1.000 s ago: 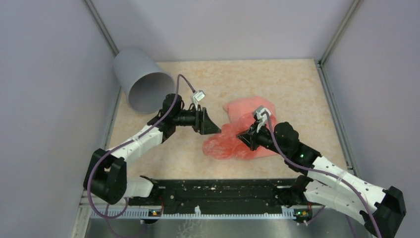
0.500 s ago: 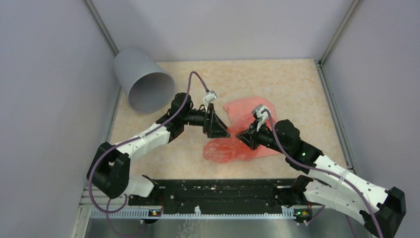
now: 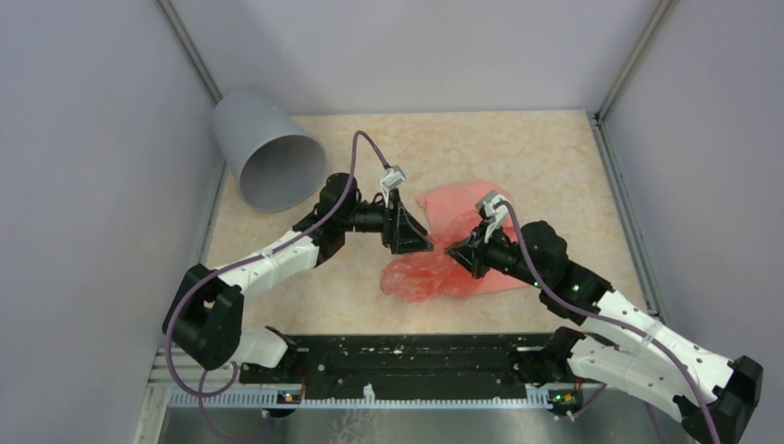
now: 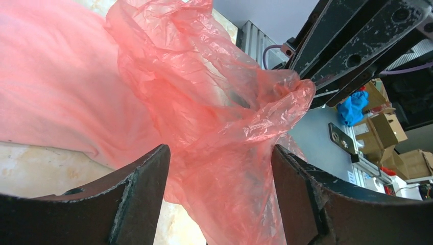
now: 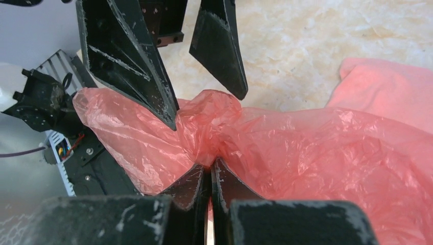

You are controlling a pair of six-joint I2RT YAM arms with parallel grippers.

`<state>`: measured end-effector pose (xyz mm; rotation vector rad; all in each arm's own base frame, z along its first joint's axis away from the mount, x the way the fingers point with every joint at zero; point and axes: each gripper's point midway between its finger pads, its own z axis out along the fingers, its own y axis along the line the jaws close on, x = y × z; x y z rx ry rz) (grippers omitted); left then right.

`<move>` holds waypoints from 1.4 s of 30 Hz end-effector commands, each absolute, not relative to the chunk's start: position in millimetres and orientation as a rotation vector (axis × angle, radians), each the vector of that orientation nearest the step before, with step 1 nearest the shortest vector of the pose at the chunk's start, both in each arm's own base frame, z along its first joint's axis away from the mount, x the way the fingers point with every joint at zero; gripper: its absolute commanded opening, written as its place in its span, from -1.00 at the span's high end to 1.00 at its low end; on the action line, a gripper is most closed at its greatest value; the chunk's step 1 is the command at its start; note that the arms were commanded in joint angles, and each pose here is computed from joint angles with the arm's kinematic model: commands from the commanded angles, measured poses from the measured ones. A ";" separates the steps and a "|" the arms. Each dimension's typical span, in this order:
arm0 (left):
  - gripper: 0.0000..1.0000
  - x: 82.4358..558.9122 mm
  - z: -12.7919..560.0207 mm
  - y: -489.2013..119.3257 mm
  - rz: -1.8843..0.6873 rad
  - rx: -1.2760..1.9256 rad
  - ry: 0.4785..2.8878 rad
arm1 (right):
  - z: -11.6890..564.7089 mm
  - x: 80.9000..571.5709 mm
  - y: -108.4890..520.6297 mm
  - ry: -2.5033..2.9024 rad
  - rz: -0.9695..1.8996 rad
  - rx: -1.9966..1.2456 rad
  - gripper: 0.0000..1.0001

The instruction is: Put the trash bags into the trash bin

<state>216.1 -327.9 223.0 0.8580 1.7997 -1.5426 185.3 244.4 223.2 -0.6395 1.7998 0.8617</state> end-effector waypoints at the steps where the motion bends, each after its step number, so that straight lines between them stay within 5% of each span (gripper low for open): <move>1: -0.55 209.6 253.4 -335.4 -1.572 0.979 1.589 | 262.6 189.3 240.0 1.728 0.865 -0.585 1.00; 7: -0.23 187.6 261.9 -344.0 -1.663 1.062 1.545 | 280.0 212.8 229.4 1.777 0.739 -0.479 1.00; 12: 0.76 194.9 270.3 -347.9 -1.622 1.007 1.580 | 276.3 228.6 216.6 1.821 0.619 -0.411 1.00; 14: 1.00 209.7 269.1 -347.5 -1.537 0.920 1.655 | 267.2 231.8 214.3 1.848 0.589 -0.397 1.00; 25: 1.00 224.2 284.2 -332.1 -1.409 0.705 1.815 | 179.1 286.5 172.6 2.073 0.072 -0.102 1.00; 30: 1.00 250.9 263.7 -309.8 -1.169 0.505 1.977 | 180.5 297.7 181.6 2.088 0.050 -0.092 1.00; 35: 1.00 265.5 235.9 -299.8 -1.051 0.416 2.082 | 211.0 284.7 197.3 2.064 0.216 -0.165 0.24; 42: 1.00 282.4 224.0 -289.4 -0.941 0.325 2.152 | 250.1 250.1 214.5 2.044 0.421 -0.273 -0.34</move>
